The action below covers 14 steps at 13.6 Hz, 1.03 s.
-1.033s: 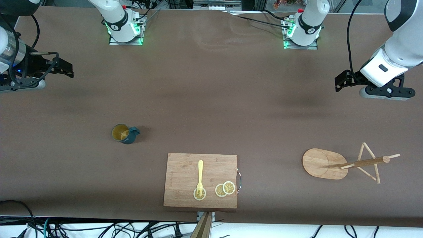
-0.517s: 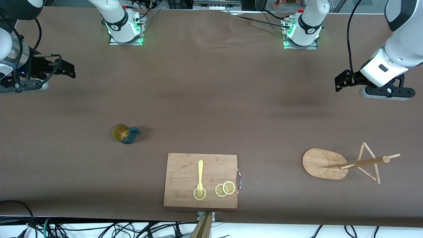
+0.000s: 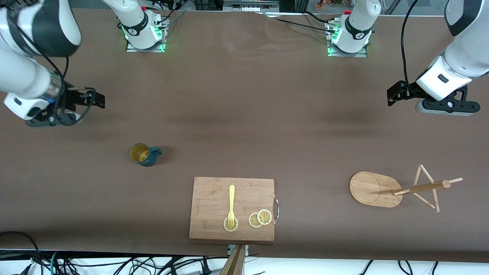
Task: Pass cup and hang on rack
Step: 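Move the right gripper down to the teal mug rim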
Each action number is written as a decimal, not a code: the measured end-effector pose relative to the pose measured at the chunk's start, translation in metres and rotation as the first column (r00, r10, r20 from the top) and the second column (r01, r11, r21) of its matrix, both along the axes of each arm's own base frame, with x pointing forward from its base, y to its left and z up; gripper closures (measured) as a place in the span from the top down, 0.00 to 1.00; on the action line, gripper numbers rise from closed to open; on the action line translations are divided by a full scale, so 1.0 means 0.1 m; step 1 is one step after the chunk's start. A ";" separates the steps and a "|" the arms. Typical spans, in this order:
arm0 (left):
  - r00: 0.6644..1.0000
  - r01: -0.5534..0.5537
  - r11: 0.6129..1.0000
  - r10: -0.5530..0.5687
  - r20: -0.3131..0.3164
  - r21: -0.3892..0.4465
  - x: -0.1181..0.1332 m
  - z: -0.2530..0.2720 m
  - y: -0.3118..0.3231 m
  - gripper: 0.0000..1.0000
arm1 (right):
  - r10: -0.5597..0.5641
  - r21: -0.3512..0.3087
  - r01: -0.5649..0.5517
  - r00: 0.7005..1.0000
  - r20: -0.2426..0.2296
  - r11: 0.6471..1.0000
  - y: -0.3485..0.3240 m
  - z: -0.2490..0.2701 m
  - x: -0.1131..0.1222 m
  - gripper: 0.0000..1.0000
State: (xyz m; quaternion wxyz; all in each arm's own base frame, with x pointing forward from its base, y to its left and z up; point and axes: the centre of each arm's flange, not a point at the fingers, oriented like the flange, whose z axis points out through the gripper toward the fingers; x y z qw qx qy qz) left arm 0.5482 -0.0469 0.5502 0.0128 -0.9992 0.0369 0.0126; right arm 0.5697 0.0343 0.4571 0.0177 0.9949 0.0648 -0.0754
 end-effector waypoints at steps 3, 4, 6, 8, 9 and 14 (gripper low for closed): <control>1.000 0.000 1.000 0.000 0.000 0.000 0.00 0.00 0.00 1.00 | 0.005 0.007 -0.006 0.999 0.038 1.000 0.03 -0.57 0.26 1.00; 1.000 0.000 1.000 0.000 0.001 0.000 0.00 0.00 0.00 1.00 | 0.008 0.010 -0.009 0.999 0.053 1.000 0.05 -0.78 0.35 1.00; 1.000 0.000 1.000 0.000 0.001 0.000 0.00 0.00 0.00 1.00 | 0.019 0.016 -0.020 0.998 0.066 1.000 0.12 -1.13 0.52 1.00; 1.000 0.001 1.000 0.000 0.002 0.000 0.00 0.01 0.00 1.00 | 0.032 0.021 -0.033 0.997 0.063 0.999 0.23 -1.37 0.73 1.00; 1.000 0.001 1.000 -0.001 0.002 0.000 0.00 0.01 0.00 1.00 | 0.034 0.022 -0.035 0.998 0.061 0.999 0.25 -1.47 0.81 0.98; 1.000 0.001 1.000 -0.001 0.002 0.000 0.00 0.01 0.00 1.00 | 0.042 0.024 -0.043 0.999 0.031 0.999 0.31 -1.94 0.89 0.96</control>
